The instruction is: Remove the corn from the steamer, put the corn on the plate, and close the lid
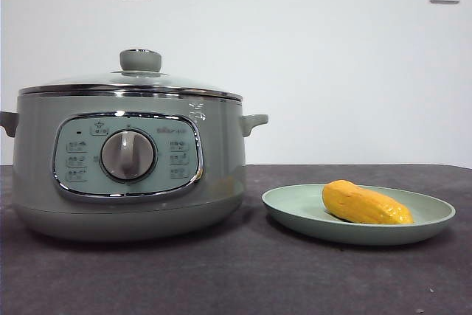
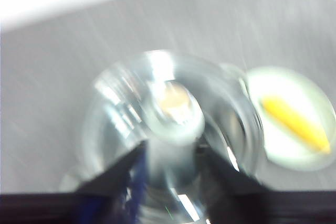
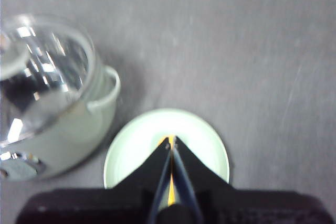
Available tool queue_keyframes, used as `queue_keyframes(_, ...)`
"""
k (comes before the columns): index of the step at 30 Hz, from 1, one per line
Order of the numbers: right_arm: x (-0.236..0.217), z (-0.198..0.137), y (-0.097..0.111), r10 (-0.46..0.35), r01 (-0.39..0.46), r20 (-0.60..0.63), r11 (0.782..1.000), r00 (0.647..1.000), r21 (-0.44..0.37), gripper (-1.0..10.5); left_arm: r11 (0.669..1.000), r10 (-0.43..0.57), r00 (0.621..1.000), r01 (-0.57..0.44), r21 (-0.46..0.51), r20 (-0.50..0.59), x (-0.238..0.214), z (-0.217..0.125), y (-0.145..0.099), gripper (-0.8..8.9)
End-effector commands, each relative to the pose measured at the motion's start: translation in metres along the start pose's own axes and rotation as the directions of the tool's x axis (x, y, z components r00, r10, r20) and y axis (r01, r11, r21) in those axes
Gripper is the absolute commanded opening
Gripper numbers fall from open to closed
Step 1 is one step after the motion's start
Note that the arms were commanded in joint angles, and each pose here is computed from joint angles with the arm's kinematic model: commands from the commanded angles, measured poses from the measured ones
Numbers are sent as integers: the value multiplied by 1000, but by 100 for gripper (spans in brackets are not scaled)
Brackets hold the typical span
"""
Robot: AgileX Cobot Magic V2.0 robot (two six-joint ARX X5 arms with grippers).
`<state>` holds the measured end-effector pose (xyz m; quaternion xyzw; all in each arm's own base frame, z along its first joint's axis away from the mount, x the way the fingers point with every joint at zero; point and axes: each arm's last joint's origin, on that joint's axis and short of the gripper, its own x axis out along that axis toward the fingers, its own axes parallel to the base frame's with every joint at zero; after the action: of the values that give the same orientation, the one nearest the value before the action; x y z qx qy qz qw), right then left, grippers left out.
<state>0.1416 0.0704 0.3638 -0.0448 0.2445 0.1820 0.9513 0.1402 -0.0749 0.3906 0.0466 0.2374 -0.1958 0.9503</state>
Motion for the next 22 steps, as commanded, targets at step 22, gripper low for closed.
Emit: queue_keyframes(22,-18,-82,-6,11,-11,215,1000,976,-3,1,995,96,993,-94,-27,63,3,-110,6,-3)
